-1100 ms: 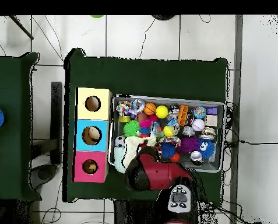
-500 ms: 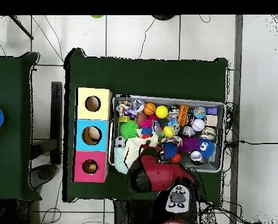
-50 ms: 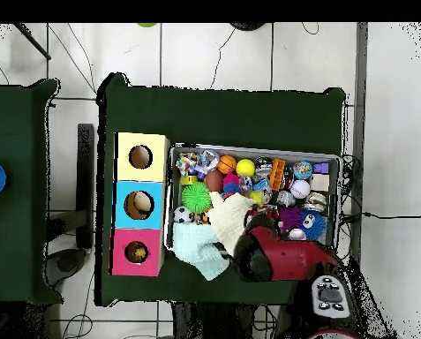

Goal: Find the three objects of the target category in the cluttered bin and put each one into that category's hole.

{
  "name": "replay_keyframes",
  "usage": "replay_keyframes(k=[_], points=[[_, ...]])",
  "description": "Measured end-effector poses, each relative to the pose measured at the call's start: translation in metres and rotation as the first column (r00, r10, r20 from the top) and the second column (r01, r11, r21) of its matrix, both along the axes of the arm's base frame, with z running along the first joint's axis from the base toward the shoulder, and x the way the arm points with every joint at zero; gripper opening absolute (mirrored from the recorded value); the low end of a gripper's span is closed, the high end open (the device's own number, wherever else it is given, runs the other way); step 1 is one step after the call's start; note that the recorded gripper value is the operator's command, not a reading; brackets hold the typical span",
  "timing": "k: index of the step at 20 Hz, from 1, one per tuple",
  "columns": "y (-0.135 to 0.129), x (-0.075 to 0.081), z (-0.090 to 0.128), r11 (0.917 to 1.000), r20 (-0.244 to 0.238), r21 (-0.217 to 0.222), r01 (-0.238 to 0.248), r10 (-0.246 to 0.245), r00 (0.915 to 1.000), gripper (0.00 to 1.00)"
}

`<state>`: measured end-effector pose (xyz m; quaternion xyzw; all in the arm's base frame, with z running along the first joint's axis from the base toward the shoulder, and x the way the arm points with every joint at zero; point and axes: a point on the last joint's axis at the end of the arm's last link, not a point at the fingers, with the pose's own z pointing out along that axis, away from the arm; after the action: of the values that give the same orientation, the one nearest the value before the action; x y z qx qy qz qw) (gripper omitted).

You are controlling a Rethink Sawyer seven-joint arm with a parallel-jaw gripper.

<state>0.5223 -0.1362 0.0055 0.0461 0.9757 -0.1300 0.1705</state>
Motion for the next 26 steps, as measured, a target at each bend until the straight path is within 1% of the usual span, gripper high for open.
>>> replay_keyframes(k=[2, 4, 5, 9, 10, 13, 15, 16, 18, 20, 21, 23, 24, 26], points=[[-0.022, 0.0, -0.002, 0.9999, -0.008, -0.004, 0.011, -0.011, 0.9999, 1.0], [-0.044, 0.0, -0.004, 0.9997, -0.026, -0.009, 0.023, -0.023, 0.9994, 1.0], [-0.052, 0.0, -0.005, 0.9996, -0.033, -0.011, 0.025, -0.026, 0.9991, 1.0], [-0.069, 0.0, -0.008, 0.9993, -0.06, -0.012, 0.035, -0.035, 0.9976, 1.0], [-0.075, 0.0, -0.008, 0.9992, -0.079, -0.009, 0.04, -0.04, 0.9961, 1.0], [-0.077, 0.002, -0.007, 0.9988, -0.1, 0.002, 0.049, -0.048, 0.9938, 1.0], [-0.077, 0.005, -0.005, 0.9982, -0.106, 0.012, 0.058, -0.056, 0.9928, 1.0], [-0.076, 0.011, -0.001, 0.9965, -0.108, 0.037, 0.075, -0.071, 0.9916, 1.0], [-0.076, 0.017, 0.004, 0.993, -0.107, 0.068, 0.096, -0.089, 0.9903, 1.0], [-0.074, 0.022, 0.011, 0.9879, -0.107, 0.101, 0.118, -0.107, 0.9886, 1.0], [-0.071, 0.026, 0.02, 0.9808, -0.113, 0.134, 0.142, -0.127, 0.9854, 1.0], [-0.067, 0.03, 0.028, 0.9754, -0.12, 0.154, 0.157, -0.14, 0.9829, 1.0], [-0.061, 0.033, 0.036, 0.9714, -0.128, 0.17, 0.166, -0.145, 0.9811, 1.0], [-0.052, 0.036, 0.046, 0.9685, -0.136, 0.184, 0.168, -0.144, 0.9802, 1.0]])
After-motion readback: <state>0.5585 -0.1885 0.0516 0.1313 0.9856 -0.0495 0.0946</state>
